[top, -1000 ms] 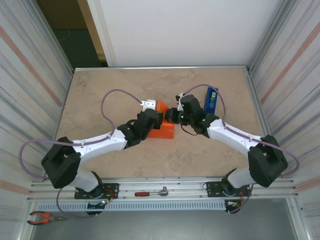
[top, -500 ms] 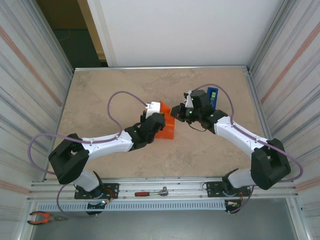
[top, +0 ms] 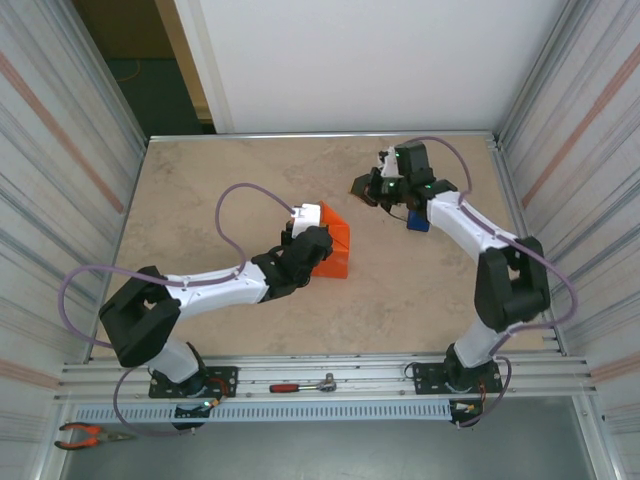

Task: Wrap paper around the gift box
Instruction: Fold the wrapping paper for the gift box.

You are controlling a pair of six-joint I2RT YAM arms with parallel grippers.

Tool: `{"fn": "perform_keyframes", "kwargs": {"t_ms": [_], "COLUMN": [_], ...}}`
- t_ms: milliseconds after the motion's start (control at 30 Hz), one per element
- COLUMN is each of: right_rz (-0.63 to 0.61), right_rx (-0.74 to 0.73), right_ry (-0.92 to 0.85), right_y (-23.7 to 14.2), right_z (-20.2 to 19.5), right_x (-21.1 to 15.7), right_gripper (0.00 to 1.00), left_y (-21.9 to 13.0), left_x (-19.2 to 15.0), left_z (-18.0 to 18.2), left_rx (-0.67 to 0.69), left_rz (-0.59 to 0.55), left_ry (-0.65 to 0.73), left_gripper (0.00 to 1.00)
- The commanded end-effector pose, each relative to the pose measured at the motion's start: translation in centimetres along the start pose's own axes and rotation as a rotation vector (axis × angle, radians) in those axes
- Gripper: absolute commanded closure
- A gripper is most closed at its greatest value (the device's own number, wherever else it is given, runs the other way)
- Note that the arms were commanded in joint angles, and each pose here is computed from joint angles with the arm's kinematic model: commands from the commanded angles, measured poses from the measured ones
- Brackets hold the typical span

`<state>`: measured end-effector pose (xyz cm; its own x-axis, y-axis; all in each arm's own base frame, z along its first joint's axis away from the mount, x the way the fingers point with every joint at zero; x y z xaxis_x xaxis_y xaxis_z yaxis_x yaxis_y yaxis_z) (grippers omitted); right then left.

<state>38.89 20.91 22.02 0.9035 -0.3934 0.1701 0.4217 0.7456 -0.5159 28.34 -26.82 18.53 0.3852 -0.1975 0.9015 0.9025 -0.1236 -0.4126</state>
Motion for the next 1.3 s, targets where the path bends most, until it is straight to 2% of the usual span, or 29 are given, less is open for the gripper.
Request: {"fn": "perform_keyframes", "kwargs": {"t_ms": [0,133,300,800,1100,1267], "right_rz": [0.124,0.218,0.305,0.31,0.344,0.334], "right_rx": [0.035,0.04,0.028,0.02,-0.044,-0.043], "right_ry": [-0.019,-0.03,-0.057,-0.079,-0.048,-0.058], "right_y": [2.3,5.0,6.3,3.0,2.6,1.8], "right_z": [0.8,1.1,1.0,1.3,-1.4,-0.9], "right_x": [-1.2,-3.0,-5.6,-8.0,-9.5,-9.2], "right_gripper": [1.0,1.0,1.0,1.0,1.0,1.0], "left_y": [0.5,0.5,0.4,0.4,0.4,0.3], "left_x": [-9.3,-9.4,-9.5,-9.9,-10.2,-10.4], "left_z": [0.3,0.3,0.5,0.8,1.0,1.1], "left_rx": [-0.001,0.002,0.013,0.037,0.05,0.055], "left_rz": [0.308,0.315,0.322,0.345,0.357,0.363], "left_ry": [0.213,0.215,0.216,0.209,0.203,0.202], "left_gripper": [0.51,0.51,0.52,0.54,0.54,0.54]}}
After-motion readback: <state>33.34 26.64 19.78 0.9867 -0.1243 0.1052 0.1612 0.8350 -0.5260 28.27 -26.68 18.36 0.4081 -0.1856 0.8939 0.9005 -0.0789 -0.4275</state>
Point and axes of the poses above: each hand's point on the last joint's axis, 136 mm out from that joint toward the fingers, its own y axis out along the fingers, its own z axis along the line the jaws close on, x = y × z, the point moved 5 cm from there along -y, back along the fingers, and after that the axes turned 7 degrees about y, right-handed, at the moved point
